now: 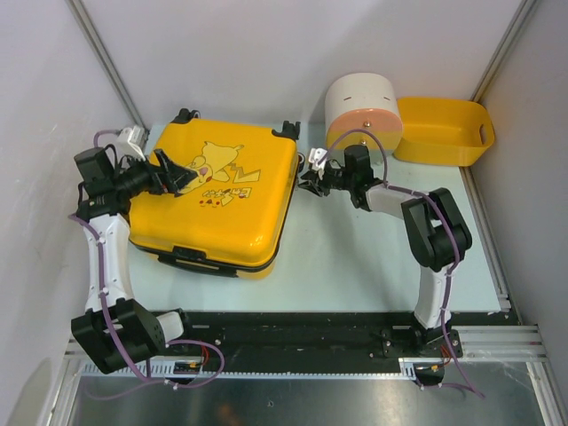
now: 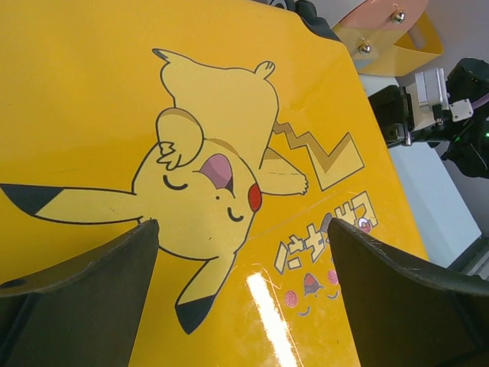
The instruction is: Open, take out, and arrange the luggage
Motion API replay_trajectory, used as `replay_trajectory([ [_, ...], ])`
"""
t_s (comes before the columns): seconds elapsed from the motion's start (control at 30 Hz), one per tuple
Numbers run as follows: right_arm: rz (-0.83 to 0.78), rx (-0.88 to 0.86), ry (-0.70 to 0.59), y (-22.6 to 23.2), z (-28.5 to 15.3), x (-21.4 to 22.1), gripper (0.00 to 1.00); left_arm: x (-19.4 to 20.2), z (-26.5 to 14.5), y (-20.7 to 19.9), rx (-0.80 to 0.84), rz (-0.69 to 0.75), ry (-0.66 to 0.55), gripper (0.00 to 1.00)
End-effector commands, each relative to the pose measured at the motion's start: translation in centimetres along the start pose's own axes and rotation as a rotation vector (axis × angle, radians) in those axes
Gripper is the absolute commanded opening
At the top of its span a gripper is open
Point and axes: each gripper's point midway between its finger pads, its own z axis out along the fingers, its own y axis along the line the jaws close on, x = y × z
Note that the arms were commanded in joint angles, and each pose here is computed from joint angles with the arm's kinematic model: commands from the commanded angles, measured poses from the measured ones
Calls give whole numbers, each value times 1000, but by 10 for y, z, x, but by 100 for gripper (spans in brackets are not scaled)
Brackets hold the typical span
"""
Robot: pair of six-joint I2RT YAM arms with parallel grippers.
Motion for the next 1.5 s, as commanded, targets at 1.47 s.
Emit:
replay_trajectory([
  [1.47, -67, -46, -104, 19, 49, -46, 0, 85, -146, 75, -573, -777, -322, 100],
])
